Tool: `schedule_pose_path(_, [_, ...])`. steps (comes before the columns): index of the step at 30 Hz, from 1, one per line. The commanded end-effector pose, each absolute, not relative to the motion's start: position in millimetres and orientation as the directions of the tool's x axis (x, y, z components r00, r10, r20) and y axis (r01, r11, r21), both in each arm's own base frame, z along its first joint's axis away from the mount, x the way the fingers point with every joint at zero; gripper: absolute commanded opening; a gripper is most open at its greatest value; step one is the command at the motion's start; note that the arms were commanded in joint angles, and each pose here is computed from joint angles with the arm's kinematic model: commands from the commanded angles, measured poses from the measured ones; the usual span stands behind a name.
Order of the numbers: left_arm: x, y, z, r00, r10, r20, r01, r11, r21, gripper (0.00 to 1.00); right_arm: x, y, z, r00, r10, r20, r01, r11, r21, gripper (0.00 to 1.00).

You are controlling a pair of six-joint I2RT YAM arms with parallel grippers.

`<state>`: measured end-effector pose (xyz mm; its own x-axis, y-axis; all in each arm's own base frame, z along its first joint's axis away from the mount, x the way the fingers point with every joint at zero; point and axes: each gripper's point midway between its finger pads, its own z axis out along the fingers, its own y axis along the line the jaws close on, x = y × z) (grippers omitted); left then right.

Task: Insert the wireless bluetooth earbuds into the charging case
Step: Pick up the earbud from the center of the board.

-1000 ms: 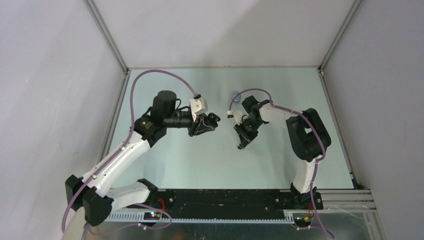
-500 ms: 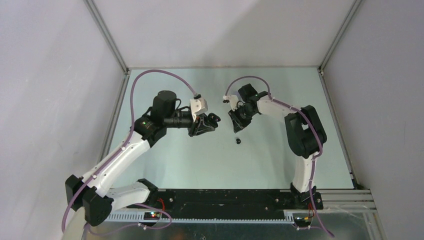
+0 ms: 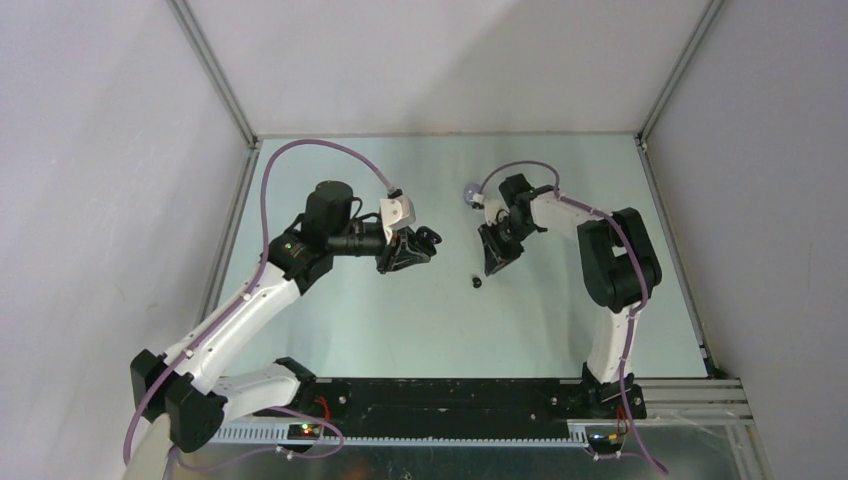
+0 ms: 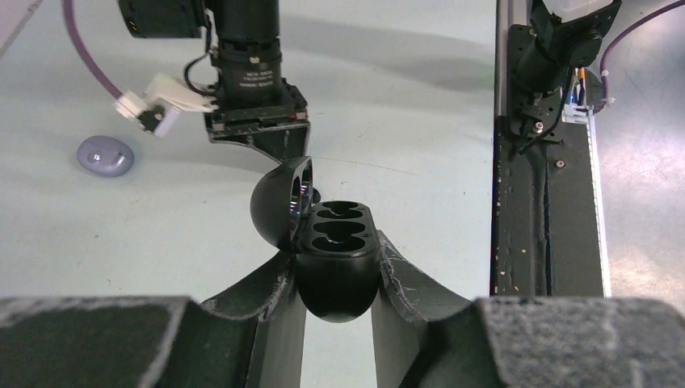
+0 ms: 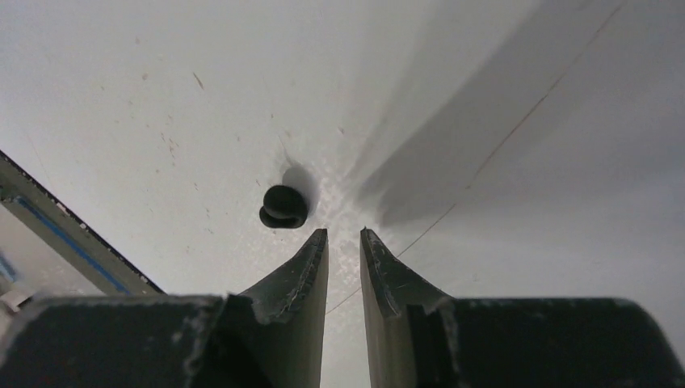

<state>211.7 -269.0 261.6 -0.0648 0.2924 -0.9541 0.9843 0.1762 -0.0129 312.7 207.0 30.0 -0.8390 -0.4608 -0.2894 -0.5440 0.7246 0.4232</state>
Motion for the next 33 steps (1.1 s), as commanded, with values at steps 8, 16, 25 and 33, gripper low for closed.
schedule_pose_path(8, [210,-268,274,-0.011,0.272,-0.962,0.987,0.159,0.034,0.06,290,213,14,-0.908,-0.373,-0.193,-0.416,0.739,0.529,0.25])
schedule_pose_path(16, [211,-270,274,-0.015,0.276,-0.961,0.988,0.153,0.029,0.05,291,219,7,-0.916,-0.356,-0.182,-0.395,0.736,0.549,0.3])
schedule_pose_path(25, [211,-271,274,-0.017,0.276,-0.961,0.989,0.149,0.025,0.05,290,223,1,-0.914,-0.367,-0.172,-0.399,0.739,0.543,0.29])
schedule_pose_path(33, [211,-271,275,-0.018,0.276,-0.961,0.989,0.145,0.024,0.05,288,231,1,-0.906,-0.388,-0.168,-0.413,0.731,0.543,0.28])
